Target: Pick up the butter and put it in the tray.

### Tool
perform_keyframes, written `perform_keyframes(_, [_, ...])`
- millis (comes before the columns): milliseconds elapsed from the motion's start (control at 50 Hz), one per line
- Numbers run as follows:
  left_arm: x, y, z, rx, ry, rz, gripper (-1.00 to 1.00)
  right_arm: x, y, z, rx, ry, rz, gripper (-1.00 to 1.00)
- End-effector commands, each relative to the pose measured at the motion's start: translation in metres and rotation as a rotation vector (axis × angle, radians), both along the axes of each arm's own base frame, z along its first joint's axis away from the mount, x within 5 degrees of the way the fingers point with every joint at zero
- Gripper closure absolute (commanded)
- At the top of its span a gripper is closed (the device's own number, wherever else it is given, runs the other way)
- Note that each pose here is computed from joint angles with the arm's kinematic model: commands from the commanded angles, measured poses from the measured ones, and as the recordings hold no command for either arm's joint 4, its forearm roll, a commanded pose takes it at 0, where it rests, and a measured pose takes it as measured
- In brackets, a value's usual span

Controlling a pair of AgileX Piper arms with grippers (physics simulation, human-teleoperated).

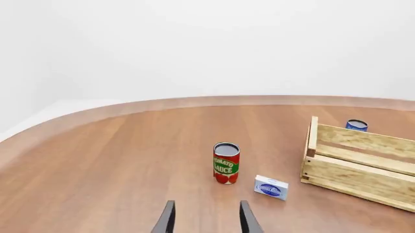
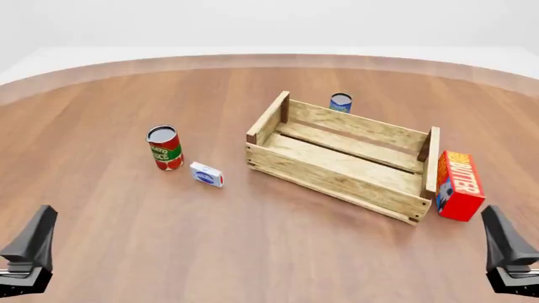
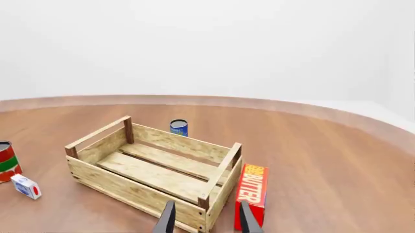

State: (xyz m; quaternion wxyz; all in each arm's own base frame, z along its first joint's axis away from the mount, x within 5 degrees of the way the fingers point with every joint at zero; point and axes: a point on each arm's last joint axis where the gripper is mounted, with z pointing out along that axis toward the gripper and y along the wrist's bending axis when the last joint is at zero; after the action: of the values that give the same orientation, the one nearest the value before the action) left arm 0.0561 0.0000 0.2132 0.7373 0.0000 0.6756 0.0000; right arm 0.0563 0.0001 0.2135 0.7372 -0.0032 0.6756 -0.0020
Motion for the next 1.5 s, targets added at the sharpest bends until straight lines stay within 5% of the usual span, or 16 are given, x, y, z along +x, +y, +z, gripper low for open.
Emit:
perform_keyframes(20, [0.000,0.000,0.000,0.000,0.000,0.000,-1.00,0.000,0.000,0.001,-0.019,-0.001,-0.002,-1.00])
perform_keyframes(920, [0.000,0.000,0.000,0.000,0.000,0.000,-1.00,0.014,-0.007,0.003,-0.066,0.015,-0.109,-1.00])
perform_keyframes(1500, [0.000,0.000,0.000,0.000,0.000,0.000,-1.00,0.038,-0.015,0.004,-0.046,0.035,-0.158,-1.00])
